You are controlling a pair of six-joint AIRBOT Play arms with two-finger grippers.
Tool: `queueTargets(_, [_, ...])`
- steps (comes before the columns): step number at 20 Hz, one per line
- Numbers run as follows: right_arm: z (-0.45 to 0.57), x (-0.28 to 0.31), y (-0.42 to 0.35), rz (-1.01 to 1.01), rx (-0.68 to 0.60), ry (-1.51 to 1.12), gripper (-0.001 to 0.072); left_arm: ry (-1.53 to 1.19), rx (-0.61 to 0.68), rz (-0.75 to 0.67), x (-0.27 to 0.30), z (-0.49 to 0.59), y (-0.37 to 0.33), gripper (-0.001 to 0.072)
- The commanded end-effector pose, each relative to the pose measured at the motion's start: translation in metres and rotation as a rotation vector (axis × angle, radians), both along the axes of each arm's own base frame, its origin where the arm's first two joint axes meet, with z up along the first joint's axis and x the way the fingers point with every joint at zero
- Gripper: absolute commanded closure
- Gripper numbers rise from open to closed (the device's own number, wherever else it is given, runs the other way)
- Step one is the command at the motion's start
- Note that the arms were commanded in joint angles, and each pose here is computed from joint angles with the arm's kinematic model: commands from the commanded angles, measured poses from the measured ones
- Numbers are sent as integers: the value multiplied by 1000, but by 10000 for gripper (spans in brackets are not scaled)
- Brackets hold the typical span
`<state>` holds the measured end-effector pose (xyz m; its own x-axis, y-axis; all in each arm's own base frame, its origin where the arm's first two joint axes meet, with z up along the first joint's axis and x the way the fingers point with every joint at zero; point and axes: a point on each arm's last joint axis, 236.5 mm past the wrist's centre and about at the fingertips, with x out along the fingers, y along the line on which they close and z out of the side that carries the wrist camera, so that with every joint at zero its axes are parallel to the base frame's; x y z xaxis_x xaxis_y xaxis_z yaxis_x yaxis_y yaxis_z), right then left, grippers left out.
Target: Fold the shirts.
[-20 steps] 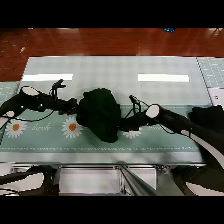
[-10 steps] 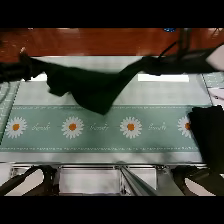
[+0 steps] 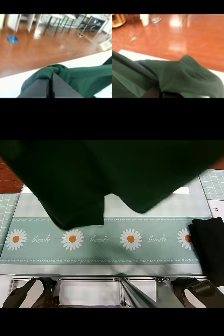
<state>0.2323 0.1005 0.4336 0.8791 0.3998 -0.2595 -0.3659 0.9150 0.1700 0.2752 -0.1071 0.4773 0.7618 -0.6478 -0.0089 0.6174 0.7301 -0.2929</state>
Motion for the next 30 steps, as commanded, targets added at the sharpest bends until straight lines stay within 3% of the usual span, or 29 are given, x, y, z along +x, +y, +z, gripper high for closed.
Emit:
queueTargets(1, [15, -49, -21, -30, -14, -69, 691, -186, 111, 12, -67, 46, -31, 689])
queueTargets(5, [16, -67, -18, -3, -4, -76, 691, -250, 160, 2, -103, 55, -50, 688])
queueTargets(9, [3, -66, -16, 5, -16, -20, 691, -184, 194, 21, -91, 37, -42, 688])
queueTargets(13, [-35, -33, -8, 4, -37, 128, 690, 51, 148, 59, -39, -28, -10, 688])
queueTargets(19, [-194, 70, -6, -66, -213, 546, 690, 588, -27, -157, 64, -240, -34, 688])
queueTargets(22, [-259, 135, -28, -174, -317, 661, 691, 729, -68, -79, 140, -323, -41, 688])
queueTargets(24, [-300, 173, -39, -220, -256, 739, 690, 783, -85, -36, 189, -361, -39, 688])
queueTargets(30, [-366, 265, -38, -243, 146, 780, 690, 910, -192, 5, 284, -414, -37, 688])
